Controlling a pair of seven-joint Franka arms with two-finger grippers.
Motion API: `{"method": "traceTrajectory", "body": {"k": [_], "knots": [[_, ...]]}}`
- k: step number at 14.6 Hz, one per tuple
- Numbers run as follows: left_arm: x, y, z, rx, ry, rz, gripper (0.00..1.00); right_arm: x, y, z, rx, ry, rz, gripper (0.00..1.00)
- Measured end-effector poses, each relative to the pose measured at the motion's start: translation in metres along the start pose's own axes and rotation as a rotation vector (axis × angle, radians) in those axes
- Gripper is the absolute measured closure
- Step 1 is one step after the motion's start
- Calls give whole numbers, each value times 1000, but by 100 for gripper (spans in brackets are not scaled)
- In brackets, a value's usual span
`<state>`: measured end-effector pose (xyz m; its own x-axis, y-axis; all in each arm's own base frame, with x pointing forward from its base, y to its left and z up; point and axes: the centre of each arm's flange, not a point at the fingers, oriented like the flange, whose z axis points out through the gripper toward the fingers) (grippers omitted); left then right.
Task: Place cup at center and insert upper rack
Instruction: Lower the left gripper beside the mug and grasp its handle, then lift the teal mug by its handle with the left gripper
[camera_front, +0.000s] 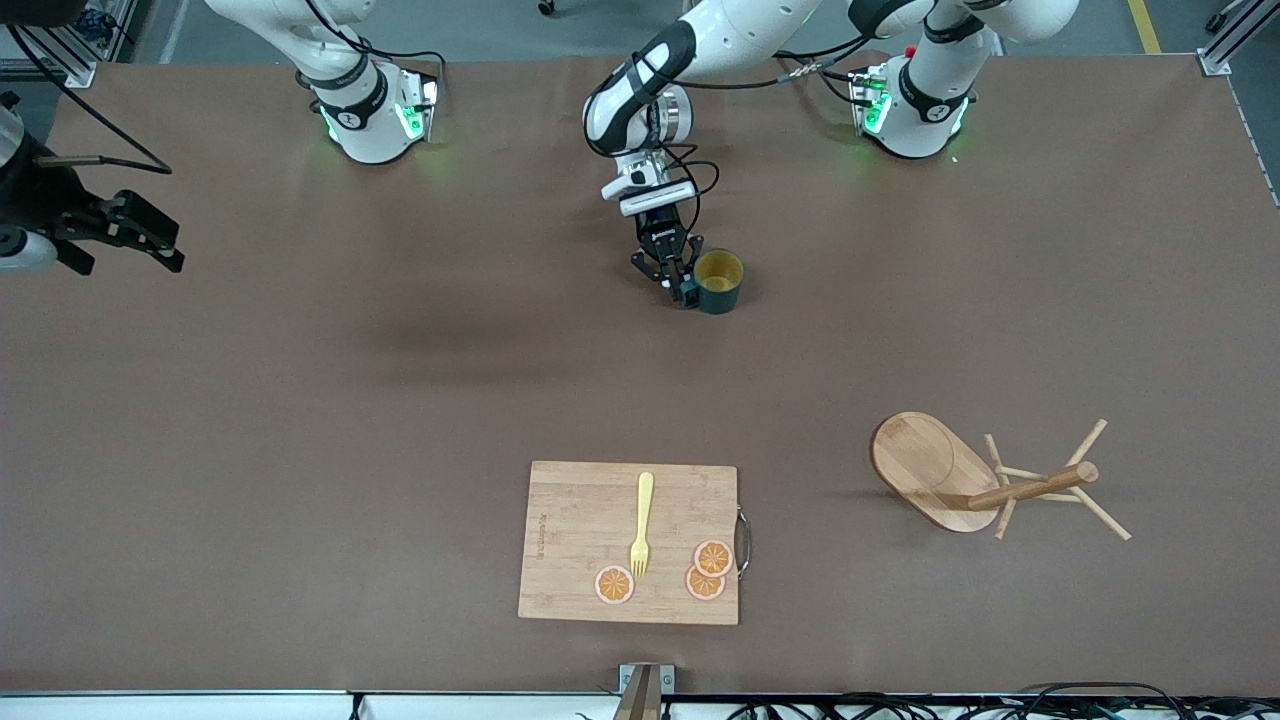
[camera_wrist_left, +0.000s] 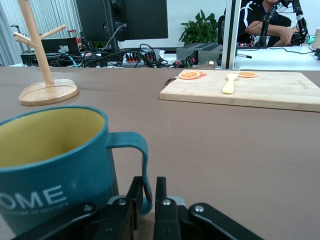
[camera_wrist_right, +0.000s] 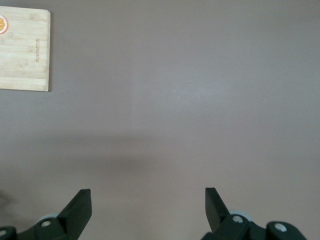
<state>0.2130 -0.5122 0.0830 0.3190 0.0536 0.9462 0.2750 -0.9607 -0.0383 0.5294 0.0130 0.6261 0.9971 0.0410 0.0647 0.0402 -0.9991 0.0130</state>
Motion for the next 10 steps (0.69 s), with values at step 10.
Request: {"method": "traceTrajectory", "body": {"k": [10], "knots": [[26, 23, 3, 59, -46, -12, 96, 0, -9, 0, 1, 1, -19, 0]]}}
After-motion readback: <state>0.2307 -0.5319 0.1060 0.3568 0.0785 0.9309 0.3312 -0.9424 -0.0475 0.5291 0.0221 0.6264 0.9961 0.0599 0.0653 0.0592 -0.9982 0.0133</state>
